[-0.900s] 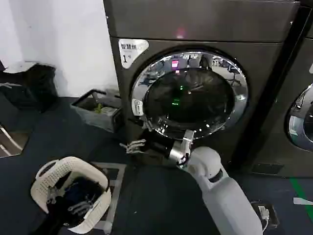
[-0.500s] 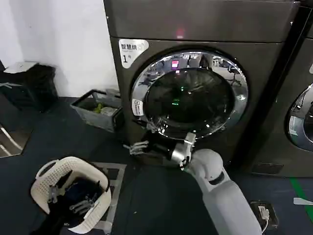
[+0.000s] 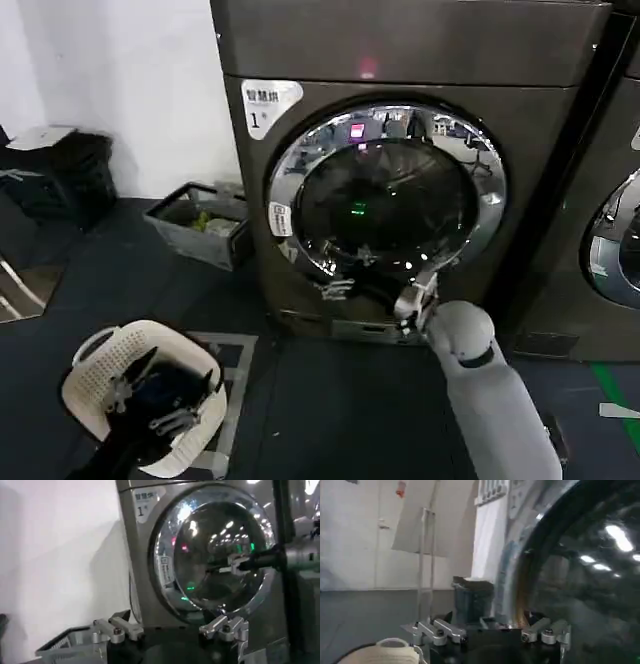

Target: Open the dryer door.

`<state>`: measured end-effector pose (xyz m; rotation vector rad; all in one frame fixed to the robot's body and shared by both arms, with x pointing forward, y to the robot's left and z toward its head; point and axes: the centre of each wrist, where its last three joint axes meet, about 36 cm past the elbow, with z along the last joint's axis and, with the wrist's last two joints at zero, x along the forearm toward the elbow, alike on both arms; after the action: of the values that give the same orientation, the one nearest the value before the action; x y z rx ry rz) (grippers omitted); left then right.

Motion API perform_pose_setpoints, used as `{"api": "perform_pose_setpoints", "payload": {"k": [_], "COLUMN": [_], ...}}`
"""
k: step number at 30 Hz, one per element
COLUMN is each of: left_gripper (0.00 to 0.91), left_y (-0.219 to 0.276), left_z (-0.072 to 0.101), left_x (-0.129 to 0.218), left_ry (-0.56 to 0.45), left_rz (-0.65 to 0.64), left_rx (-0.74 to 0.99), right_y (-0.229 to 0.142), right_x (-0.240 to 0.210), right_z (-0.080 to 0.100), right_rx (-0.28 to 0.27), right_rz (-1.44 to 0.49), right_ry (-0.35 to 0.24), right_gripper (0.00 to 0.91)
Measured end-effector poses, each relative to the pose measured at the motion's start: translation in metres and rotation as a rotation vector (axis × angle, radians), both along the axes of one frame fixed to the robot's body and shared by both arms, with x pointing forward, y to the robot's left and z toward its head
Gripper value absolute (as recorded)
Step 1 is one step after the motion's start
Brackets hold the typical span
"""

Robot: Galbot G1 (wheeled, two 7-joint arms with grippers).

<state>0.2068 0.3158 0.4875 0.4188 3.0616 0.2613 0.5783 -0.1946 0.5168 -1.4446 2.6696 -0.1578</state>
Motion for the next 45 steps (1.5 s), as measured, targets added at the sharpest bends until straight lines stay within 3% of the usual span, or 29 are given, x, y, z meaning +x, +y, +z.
{"api": "perform_pose_setpoints", "payload": {"k": [22,45], "left_gripper": [0.907,0.907], "left_y": [-0.003,-0.002], "left_z": [-0.010,-0.015], "left_x": [-0.001,0.001], "left_ry": [-0.018,-0.022], "left_rz": [0.017,0.007], "left_rx": [0.042,0.032], "right_y": [0.047,0.069], "right_x": [0.050,0.058], "right_z": [-0.006,-0.006], "right_rx": [-0.044,-0.065], "right_rz": [0.005,0.060], "right_ry": [0.016,0.026], "right_gripper": [0.907,0.907]}}
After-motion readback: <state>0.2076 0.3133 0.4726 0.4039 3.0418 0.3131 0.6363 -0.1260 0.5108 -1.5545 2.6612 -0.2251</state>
